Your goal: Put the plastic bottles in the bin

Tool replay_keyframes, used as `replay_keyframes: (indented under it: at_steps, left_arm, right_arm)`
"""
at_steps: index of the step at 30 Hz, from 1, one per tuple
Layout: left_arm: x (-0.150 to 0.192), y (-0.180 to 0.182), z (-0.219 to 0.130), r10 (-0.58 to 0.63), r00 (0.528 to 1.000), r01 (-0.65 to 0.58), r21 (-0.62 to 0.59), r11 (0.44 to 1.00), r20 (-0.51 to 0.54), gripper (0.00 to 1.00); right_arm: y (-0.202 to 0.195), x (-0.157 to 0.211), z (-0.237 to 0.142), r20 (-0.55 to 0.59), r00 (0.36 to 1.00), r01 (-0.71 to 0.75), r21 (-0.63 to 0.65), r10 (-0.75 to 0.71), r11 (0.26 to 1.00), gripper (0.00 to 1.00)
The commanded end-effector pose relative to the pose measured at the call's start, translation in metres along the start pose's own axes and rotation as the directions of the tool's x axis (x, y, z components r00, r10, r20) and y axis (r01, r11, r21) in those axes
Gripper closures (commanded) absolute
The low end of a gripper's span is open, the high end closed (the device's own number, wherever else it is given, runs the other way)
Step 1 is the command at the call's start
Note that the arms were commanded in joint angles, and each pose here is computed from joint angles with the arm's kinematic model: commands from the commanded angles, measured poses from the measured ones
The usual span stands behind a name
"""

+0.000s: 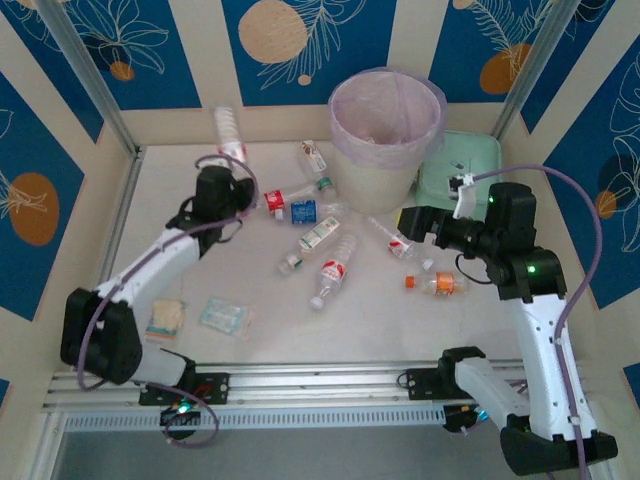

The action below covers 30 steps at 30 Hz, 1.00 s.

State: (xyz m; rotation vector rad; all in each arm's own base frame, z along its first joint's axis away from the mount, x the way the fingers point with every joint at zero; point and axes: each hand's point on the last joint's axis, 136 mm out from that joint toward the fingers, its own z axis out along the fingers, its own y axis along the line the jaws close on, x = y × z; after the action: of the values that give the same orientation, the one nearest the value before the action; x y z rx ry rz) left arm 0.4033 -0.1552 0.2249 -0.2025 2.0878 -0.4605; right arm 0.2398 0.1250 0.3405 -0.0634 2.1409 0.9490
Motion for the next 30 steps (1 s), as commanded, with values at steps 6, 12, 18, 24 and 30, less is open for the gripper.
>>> replay_keyframes:
  at_steps: [6, 12, 18, 24, 30]
  left_arm:
    - [0.086, -0.076, -0.083, 0.213, 0.976, -0.187, 0.34, 0.922, -0.041, 1.0]
    - [0.127, -0.11, -0.117, 0.269, 0.962, -0.209, 0.529, 0.822, -0.038, 1.0]
    - [0.14, -0.132, -0.125, 0.283, 0.959, -0.217, 0.622, 0.752, -0.007, 1.0]
    - [0.144, -0.147, -0.128, 0.302, 0.953, -0.223, 0.673, 0.705, -0.002, 1.0]
    - [0.151, -0.151, -0.128, 0.325, 0.946, -0.229, 0.695, 0.681, -0.007, 1.0]
  right_arm:
    - [0.045, -0.027, 0.039, -0.057, 0.998, 0.015, -0.181, -0.026, 0.983, 0.1]
    - [0.074, -0.025, 0.083, -0.133, 0.99, 0.016, -0.285, -0.056, 0.958, 0.0]
    - [0.081, -0.018, 0.121, -0.215, 0.976, -0.03, -0.309, -0.039, 0.951, 0.01]
    - [0.075, -0.007, 0.142, -0.266, 0.962, -0.009, -0.269, -0.065, 0.963, 0.01]
    - [0.065, -0.007, 0.139, -0.245, 0.966, 0.02, -0.254, -0.084, 0.967, 0.15]
